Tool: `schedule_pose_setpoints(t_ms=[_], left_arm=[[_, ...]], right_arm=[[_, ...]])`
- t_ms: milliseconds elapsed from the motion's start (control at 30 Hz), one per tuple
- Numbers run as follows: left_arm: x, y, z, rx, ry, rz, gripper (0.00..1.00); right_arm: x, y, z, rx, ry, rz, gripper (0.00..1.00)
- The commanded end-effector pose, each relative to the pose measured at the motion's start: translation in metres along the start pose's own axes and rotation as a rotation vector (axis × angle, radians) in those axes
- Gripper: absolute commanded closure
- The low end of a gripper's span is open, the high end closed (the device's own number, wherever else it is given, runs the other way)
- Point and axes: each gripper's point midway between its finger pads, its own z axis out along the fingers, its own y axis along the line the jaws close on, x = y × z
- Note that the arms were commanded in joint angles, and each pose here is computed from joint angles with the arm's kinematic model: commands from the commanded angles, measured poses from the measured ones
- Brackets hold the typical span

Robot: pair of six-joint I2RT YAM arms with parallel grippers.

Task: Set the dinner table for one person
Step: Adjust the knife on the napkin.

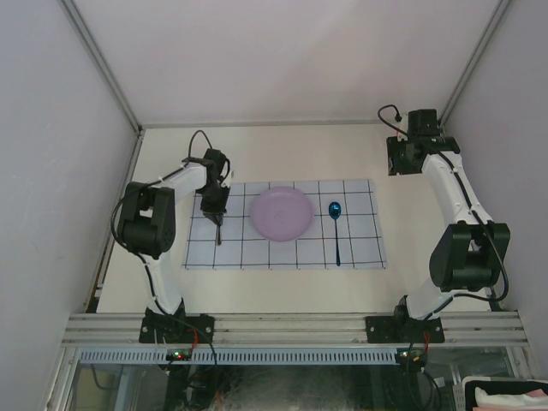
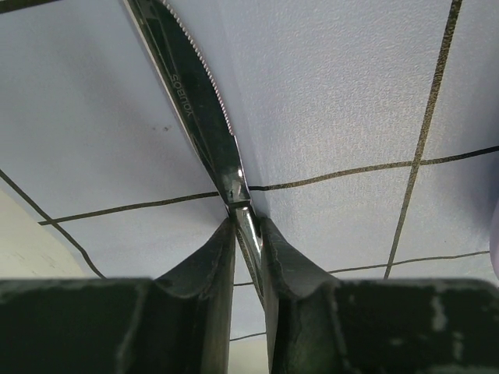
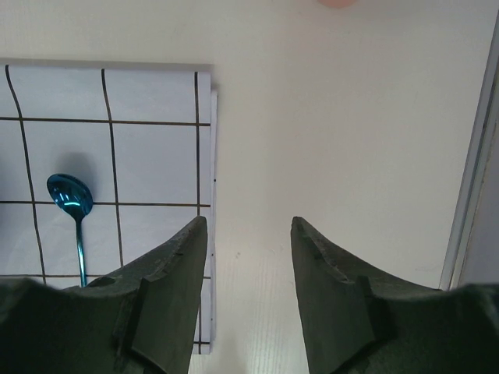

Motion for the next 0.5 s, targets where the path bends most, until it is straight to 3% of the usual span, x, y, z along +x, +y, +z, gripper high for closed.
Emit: schedule_pose_setpoints(t_ms=[0, 333, 467], left_arm=[[-0.005, -0.011, -0.002, 0.043, -0.019, 0.007, 0.76], [0.003, -0.005, 0.013, 0.015, 0.027, 0.027, 0.78], [0.002, -0.005, 0.017, 0.015, 0.043, 0.036, 0.91]], right_arm=[[-0.013, 0.002, -0.014, -0.006, -0.064, -0.013, 0.53], [-0.011, 0.003, -0.014, -0.014, -0.060, -0.006, 0.53], [-0.009, 0.003, -0.015, -0.014, -0.059, -0.003, 0.53]])
